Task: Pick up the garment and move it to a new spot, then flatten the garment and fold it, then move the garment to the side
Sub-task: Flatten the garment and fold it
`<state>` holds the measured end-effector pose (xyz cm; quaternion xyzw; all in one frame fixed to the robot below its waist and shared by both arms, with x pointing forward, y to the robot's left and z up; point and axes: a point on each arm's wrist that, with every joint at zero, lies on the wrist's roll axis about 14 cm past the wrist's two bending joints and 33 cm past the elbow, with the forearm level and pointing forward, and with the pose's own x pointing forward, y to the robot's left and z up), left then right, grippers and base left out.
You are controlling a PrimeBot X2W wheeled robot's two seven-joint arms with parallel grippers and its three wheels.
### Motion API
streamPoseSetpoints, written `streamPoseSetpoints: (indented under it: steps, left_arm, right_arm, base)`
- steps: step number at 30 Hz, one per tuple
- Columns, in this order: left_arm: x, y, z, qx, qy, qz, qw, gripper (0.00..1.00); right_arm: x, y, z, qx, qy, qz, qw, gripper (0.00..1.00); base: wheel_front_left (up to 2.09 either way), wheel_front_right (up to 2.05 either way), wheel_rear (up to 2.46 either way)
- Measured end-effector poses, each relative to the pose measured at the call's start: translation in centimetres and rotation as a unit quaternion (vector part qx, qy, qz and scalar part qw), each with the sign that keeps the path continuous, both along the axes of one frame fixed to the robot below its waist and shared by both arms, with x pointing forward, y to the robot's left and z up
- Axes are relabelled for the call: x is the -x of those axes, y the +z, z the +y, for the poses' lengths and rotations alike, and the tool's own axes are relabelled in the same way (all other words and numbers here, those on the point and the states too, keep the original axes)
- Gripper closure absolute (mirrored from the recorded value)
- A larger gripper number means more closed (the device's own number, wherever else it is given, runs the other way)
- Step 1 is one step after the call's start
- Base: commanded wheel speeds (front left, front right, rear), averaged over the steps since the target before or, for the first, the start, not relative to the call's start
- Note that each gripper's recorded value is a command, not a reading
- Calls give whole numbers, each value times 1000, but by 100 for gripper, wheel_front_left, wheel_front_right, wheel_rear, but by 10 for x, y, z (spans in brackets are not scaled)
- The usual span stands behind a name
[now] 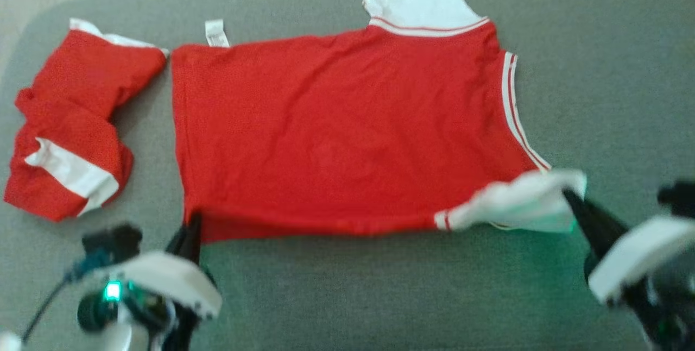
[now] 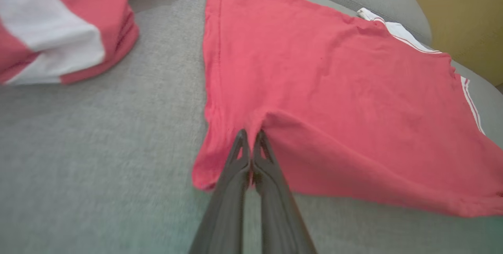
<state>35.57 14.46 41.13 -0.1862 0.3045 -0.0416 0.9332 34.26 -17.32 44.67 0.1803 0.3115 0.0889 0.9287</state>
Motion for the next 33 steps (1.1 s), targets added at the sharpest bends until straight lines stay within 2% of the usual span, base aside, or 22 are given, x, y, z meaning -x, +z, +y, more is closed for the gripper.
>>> streamPoseSetpoints:
  steps: [7,12,17,18,19,20,21,22,23,27,29,33]
  left_arm:
    - [-59,-5,-2,-5,-27,-5,1000,100]
    - [-67,-21,-1,-14,-37,15,999,100]
    - [-67,-33,3,-16,-30,27,999,100]
    - [-68,-33,3,-15,-27,24,999,100]
    - [-67,-34,3,-15,-25,24,999,100]
    - [-66,-34,2,-13,-26,23,999,100]
    - [-66,-33,2,-11,-24,18,999,85]
    - [-67,-31,3,-11,-20,11,1000,24]
    - [-67,-31,3,-11,-20,11,1000,0]
    - [-71,-19,12,-14,25,-38,999,0]
    - [-67,-7,20,-25,66,-87,994,0]
    - [-66,18,29,-68,98,-174,978,0]
  right_arm:
    - [-74,-8,7,19,49,-23,998,100]
    - [-100,-20,23,18,78,-33,996,100]
    - [-116,-24,27,30,82,-77,993,100]
    - [-117,-27,28,29,81,-81,993,66]
    - [-116,-31,28,30,80,-81,993,0]
    - [-115,-35,29,27,79,-78,993,0]
    - [-113,-38,29,23,77,-78,994,0]
    - [-113,-39,30,23,76,-83,993,0]
    - [-113,-39,30,23,76,-83,993,0]
    - [-117,-25,26,22,60,-140,988,0]
    - [-120,-8,22,40,55,-198,978,0]
    - [-119,17,10,69,40,-266,961,0]
  base:
    - [0,0,0]
    - [0,0,0]
    - [0,0,0]
    - [0,0,0]
    - [0,0,0]
    - [0,0,0]
    - [0,0,0]
    - [0,0,0]
    - [0,0,0]
    - [0,0,0]
    - [0,0,0]
    - [0,0,0]
